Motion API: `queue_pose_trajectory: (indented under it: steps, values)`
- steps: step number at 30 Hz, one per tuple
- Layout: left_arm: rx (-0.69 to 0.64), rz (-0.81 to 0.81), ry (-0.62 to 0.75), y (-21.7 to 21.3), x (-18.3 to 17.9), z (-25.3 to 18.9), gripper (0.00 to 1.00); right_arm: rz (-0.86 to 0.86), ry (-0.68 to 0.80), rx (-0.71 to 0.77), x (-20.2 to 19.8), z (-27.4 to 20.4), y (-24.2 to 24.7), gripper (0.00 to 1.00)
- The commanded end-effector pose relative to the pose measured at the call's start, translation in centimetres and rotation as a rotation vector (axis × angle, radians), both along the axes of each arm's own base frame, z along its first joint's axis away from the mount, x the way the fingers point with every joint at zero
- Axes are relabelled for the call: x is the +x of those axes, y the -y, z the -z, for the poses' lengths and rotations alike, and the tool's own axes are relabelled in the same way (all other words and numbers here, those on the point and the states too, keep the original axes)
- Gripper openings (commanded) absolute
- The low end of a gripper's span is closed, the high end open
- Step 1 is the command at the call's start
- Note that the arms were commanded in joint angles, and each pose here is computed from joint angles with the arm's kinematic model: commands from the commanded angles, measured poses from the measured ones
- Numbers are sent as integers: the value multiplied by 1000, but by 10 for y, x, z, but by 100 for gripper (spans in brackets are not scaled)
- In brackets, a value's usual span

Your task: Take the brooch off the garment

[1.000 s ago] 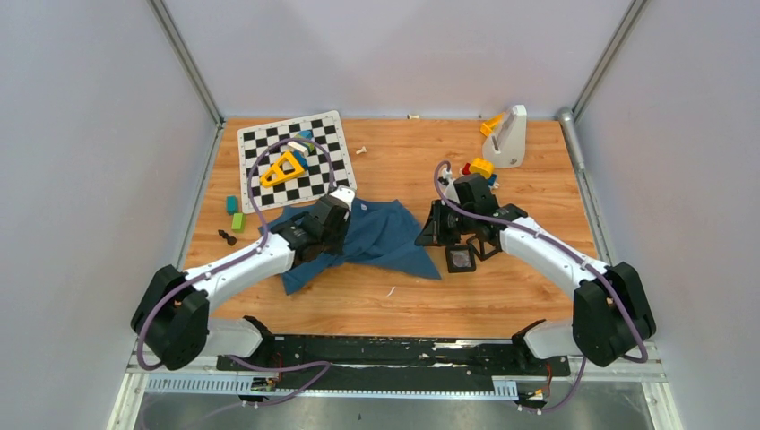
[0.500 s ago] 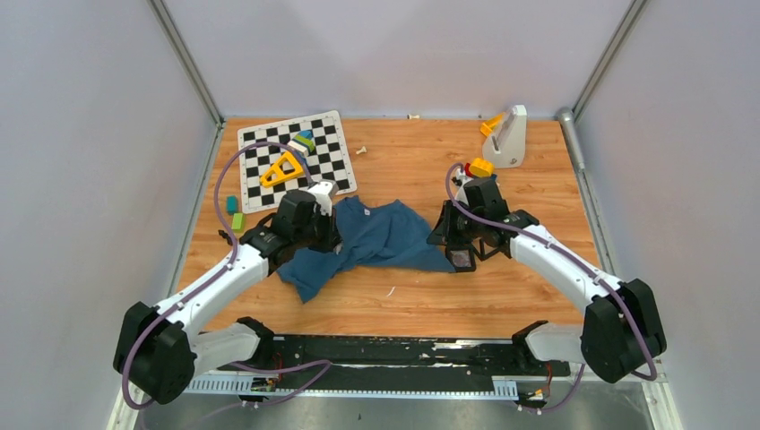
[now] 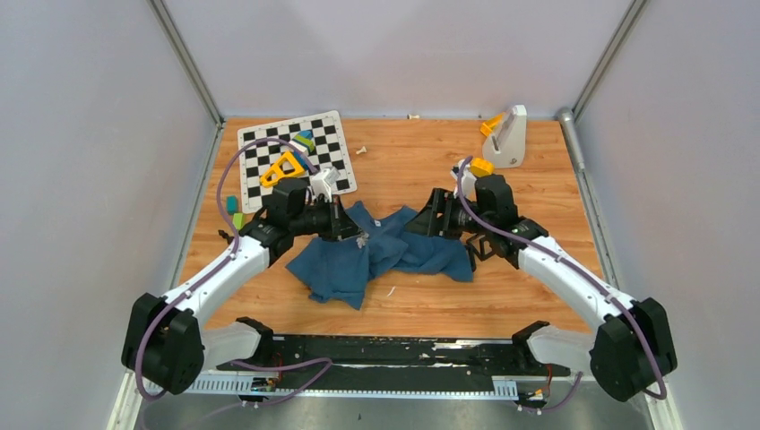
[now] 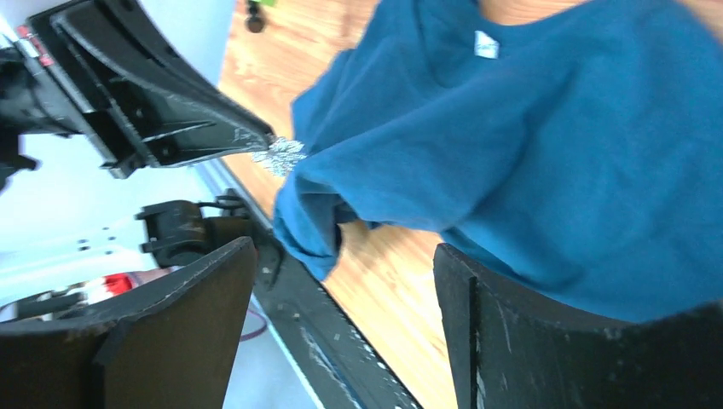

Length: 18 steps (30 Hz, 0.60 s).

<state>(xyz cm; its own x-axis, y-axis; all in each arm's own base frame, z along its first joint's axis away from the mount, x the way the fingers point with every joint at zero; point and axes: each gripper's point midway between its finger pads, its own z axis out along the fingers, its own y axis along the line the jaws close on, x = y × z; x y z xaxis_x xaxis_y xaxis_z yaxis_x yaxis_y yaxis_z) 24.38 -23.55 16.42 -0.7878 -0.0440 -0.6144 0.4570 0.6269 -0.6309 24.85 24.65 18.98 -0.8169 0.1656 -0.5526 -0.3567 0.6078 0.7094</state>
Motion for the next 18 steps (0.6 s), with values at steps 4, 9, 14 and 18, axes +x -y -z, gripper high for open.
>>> queue_pose_trajectory:
  steps: [4, 9, 14, 18]
  values:
    - [-284, -69, 5, 8, 20, -34, 0, -130, -64, 211, 2, -8, -59, 72]
    - [-362, -158, -19, -1, 24, -41, 0, -150, -114, 333, 8, -3, -84, 65]
    - [-413, -224, -32, -10, 23, -44, 0, -150, -135, 422, 9, -3, -100, 57]
    - [-435, -238, -49, -12, 22, -46, 0, -153, -130, 448, 8, -3, -106, 50]
